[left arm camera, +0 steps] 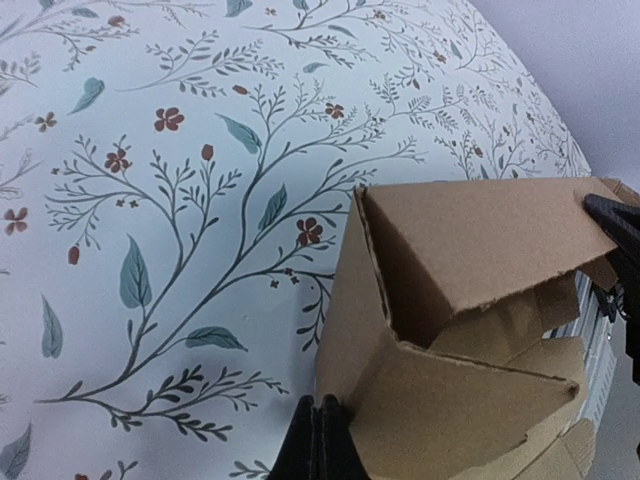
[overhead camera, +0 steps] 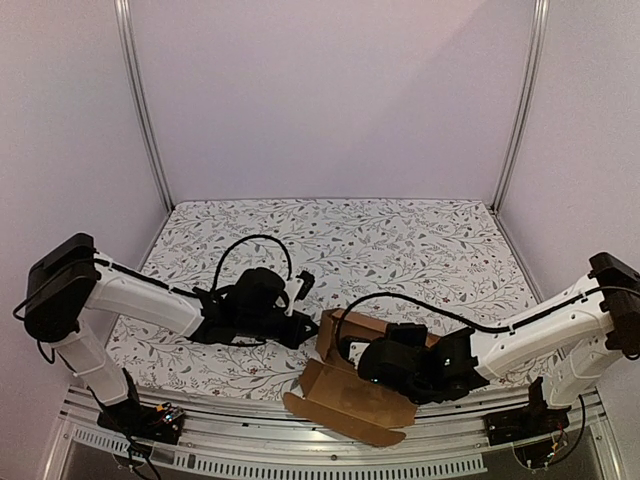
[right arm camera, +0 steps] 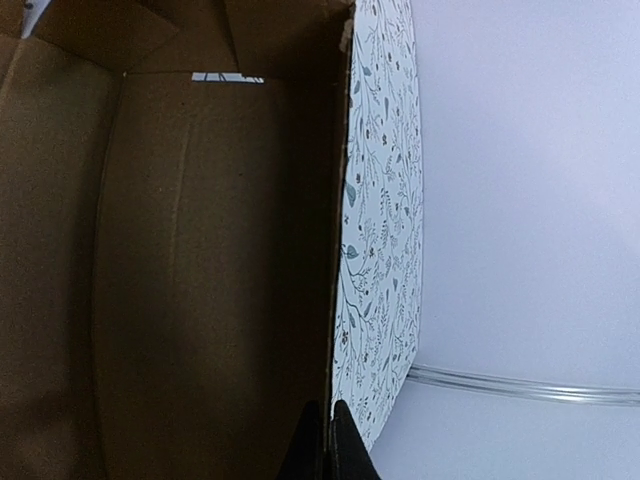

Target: Fold the paper box

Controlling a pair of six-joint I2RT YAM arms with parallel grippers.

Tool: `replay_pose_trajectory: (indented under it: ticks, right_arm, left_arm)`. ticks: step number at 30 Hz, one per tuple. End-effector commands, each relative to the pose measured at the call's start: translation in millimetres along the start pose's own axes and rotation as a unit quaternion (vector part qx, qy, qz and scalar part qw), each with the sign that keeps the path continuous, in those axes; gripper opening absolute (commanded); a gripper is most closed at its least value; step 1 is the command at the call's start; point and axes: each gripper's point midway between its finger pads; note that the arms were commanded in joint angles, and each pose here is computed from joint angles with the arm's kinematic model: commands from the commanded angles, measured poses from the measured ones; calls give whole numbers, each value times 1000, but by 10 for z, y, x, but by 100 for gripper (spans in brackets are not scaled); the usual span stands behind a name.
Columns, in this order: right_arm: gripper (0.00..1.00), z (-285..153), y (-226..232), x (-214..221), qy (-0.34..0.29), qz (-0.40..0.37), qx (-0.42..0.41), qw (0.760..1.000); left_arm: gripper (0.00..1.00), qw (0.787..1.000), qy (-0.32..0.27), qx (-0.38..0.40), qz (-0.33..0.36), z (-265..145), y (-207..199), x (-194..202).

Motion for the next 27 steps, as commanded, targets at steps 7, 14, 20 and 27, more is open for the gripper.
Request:
replay_pose_trajectory:
  ticks: [7, 14, 20, 27]
  right_arm:
    - [0, -21, -153, -58, 19, -3, 72, 997]
    - [0, -14, -206, -169, -3, 13, 95, 995]
    - [0, 51, -129, -244, -16, -8, 114, 993]
    - [0, 113, -47, -275, -18, -25, 131, 991]
  left_arm:
    - [0, 1000, -21, -2, 17, -141, -90, 70]
    - [0, 999, -32, -3, 23, -136, -74, 47]
    - [0, 998, -50, -13, 39, -126, -58, -51]
    - [0, 997, -56, -30, 47, -167, -15, -105]
Point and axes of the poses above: each gripper's point midway between its finger pads, its own z axis out along the fingers, its own y axis along the line the jaws close on, x = y × z, and after that the axes turned 7 degrees about -z, right-handed
